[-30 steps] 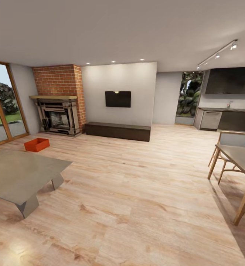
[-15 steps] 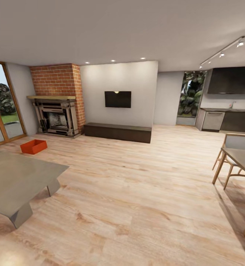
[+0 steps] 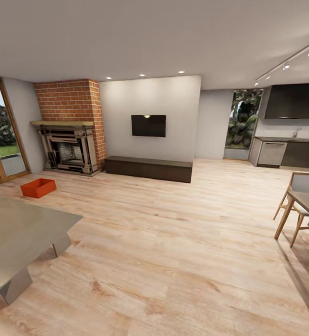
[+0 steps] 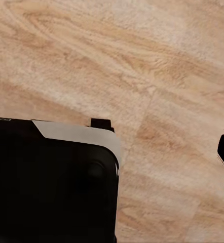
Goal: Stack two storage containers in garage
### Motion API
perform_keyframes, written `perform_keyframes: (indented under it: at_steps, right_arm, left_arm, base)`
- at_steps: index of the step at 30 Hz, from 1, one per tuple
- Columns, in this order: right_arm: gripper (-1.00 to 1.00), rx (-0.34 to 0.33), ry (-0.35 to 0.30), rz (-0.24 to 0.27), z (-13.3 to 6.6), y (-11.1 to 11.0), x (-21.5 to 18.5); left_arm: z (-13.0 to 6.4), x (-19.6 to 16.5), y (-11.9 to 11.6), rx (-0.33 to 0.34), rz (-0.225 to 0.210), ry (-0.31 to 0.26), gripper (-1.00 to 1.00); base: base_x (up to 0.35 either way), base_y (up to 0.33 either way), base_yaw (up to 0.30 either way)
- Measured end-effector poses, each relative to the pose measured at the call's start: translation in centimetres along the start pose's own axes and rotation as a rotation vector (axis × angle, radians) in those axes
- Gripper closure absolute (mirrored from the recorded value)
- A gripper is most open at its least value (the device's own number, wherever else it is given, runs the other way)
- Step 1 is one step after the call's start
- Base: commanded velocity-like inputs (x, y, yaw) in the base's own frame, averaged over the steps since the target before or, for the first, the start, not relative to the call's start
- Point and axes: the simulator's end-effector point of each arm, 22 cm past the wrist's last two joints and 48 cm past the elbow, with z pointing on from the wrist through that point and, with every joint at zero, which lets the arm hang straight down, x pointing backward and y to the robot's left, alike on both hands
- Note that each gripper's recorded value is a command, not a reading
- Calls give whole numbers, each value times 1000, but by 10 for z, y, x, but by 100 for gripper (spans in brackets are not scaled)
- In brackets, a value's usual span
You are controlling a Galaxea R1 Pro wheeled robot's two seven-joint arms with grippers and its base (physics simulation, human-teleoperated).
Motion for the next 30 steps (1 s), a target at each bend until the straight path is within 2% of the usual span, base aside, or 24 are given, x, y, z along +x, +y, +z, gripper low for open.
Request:
perform_keyframes:
  at_steps: [30]
  right_arm:
    - [-100, 3, -2, 1, 0, -1, 0]
  left_arm:
    - [0, 1, 0, 0, 1, 4, -100]
  base:
    - [323, 0, 0]
